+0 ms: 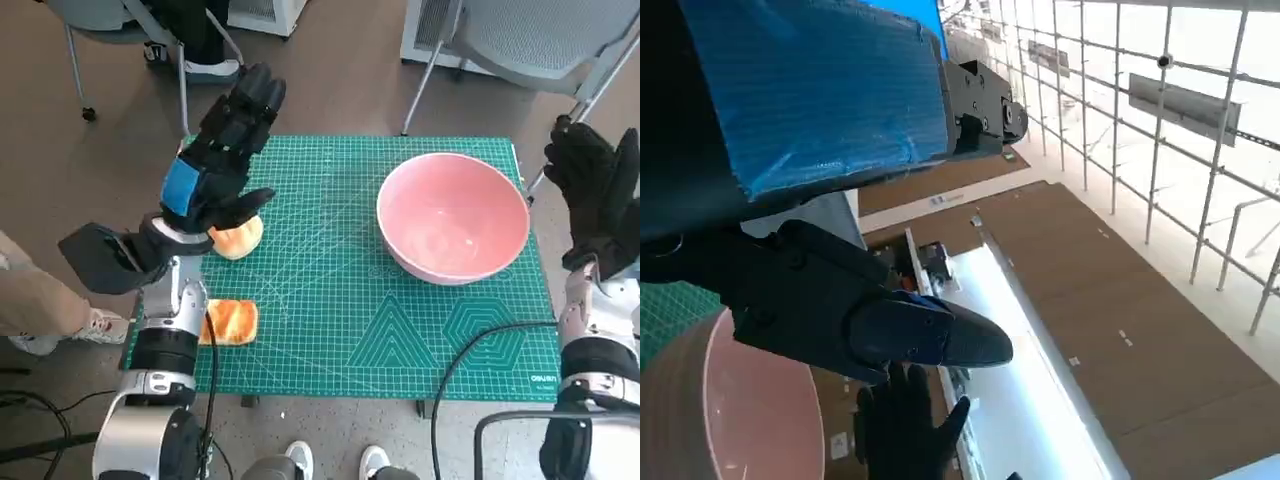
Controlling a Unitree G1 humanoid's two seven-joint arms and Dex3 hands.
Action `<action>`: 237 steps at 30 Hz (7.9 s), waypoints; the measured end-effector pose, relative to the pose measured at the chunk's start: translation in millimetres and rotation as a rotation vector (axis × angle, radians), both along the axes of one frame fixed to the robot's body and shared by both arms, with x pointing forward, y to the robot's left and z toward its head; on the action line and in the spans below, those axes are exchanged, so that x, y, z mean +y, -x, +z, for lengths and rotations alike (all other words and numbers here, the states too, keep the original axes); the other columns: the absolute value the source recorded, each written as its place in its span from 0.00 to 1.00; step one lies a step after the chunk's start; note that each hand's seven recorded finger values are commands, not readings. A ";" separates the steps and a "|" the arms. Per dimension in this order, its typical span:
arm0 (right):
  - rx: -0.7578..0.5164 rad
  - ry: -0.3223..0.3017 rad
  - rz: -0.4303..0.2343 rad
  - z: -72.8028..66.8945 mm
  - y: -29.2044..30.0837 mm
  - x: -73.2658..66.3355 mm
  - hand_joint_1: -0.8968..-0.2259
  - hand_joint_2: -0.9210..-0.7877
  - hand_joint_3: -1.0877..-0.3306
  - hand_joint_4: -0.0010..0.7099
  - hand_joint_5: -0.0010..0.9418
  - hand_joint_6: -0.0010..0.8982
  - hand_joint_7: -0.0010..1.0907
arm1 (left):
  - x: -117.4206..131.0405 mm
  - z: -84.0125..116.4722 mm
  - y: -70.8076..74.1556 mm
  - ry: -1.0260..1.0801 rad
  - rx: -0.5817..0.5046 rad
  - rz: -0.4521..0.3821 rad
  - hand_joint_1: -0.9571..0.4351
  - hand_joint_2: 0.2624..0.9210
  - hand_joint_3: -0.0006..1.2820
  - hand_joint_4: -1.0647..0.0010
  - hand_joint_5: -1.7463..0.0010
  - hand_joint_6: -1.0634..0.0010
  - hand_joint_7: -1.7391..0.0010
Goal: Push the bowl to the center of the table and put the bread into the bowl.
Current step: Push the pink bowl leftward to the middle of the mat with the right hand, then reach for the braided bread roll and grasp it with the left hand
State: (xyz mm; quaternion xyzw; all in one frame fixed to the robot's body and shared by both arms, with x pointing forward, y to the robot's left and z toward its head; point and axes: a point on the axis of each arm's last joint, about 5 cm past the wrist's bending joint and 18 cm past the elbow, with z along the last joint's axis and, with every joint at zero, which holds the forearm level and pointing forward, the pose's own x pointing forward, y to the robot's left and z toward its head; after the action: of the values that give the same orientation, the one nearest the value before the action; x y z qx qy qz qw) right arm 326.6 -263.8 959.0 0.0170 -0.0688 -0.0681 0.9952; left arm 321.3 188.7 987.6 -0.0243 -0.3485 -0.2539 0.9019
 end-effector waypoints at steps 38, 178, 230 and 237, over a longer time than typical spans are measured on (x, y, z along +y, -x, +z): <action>0.101 -0.129 0.009 -21.9 0.3 20.3 0.40 0.00 0.36 0.22 0.01 0.25 0.12 | 4.6 2.7 0.6 -0.004 0.005 0.013 0.21 1.00 0.16 0.99 1.00 0.84 1.00; -0.728 0.170 0.555 48.0 0.9 115.9 0.30 0.00 0.44 0.30 0.01 0.24 0.16 | 79.8 50.3 102.7 -0.788 0.104 0.297 0.61 0.57 0.00 1.00 1.00 0.84 0.97; -0.683 0.098 0.561 39.6 3.1 107.9 0.36 0.00 0.43 0.28 0.00 0.20 0.21 | 17.4 29.7 104.1 -1.449 0.391 0.431 0.53 0.62 0.00 0.81 0.99 0.72 0.99; -0.686 0.101 0.559 39.7 3.7 106.8 0.35 0.00 0.42 0.28 0.00 0.20 0.22 | 14.9 20.5 99.2 -1.474 0.424 0.422 0.53 0.62 0.00 0.79 0.99 0.70 0.99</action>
State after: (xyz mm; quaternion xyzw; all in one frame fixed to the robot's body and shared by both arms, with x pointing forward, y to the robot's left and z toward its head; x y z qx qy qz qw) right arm 322.9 -157.0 998.8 0.0078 -0.3909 0.2165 0.8946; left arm 222.1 203.6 1008.0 0.5975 0.0911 -0.2327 0.7620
